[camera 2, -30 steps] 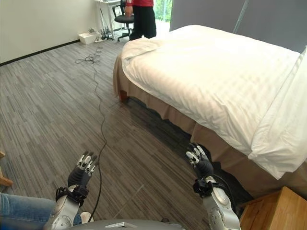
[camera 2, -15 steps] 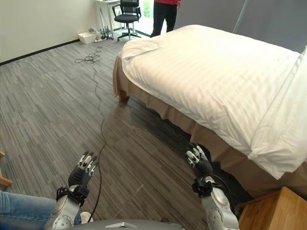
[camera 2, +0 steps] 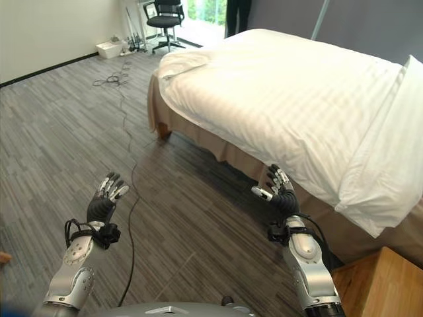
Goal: Making the bed.
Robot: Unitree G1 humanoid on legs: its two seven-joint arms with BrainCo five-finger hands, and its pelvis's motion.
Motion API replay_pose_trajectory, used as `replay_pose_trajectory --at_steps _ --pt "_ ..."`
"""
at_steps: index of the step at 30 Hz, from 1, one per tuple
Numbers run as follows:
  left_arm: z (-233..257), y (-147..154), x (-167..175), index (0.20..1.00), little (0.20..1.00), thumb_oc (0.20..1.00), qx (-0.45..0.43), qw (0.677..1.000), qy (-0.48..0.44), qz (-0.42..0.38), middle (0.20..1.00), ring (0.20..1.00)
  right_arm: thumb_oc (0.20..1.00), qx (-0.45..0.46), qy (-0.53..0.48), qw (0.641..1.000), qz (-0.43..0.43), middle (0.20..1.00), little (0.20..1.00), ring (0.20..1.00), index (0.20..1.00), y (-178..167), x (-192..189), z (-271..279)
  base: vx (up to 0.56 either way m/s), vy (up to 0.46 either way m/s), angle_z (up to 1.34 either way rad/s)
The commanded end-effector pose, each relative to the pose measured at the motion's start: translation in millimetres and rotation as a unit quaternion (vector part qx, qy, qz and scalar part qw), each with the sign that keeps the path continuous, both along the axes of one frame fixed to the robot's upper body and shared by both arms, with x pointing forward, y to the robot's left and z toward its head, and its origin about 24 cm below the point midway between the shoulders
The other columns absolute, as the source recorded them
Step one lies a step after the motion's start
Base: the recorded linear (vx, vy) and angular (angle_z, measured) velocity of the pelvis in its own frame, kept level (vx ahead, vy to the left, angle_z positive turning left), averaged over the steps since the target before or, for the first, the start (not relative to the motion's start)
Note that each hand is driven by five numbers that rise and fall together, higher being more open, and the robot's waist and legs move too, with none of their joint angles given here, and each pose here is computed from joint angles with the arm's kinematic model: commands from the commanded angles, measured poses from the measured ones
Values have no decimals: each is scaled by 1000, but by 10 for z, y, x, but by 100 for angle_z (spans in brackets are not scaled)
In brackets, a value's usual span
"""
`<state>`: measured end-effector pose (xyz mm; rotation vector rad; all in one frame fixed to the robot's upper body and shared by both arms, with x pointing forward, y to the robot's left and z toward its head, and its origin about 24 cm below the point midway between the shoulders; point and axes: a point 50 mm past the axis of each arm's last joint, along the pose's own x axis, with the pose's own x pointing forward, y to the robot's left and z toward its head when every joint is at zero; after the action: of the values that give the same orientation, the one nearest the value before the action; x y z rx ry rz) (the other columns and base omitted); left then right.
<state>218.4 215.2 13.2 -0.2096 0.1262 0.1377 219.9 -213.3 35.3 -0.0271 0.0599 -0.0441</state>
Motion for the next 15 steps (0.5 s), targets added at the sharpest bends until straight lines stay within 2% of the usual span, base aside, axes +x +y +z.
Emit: replay_pose_trajectory --at_steps 1,5,8,13,15 --pt "230 43 199 1000 1000 1000 0 998 -67 8 1000 1000 1000 -13 -66 997 23 1000 1000 1000 1000 15 159 260 63 22 -9" --pt "308 53 227 1000 1000 1000 5 996 -84 10 1000 1000 1000 -20 -54 997 53 1000 1000 1000 1000 92 149 223 68 44 -3" --pt "338 59 234 1000 1000 1000 5 995 -93 18 1000 1000 1000 -66 -71 992 76 1000 1000 1000 1000 124 199 312 62 44 1" --pt "300 44 235 1000 1000 1000 25 996 -78 24 1000 1000 1000 -52 -75 991 94 1000 1000 1000 1000 237 292 339 56 13 7" --pt "277 94 198 1000 1000 1000 28 996 -70 43 1000 1000 1000 -28 -85 987 132 1000 1000 1000 1000 442 386 398 96 -29 26"
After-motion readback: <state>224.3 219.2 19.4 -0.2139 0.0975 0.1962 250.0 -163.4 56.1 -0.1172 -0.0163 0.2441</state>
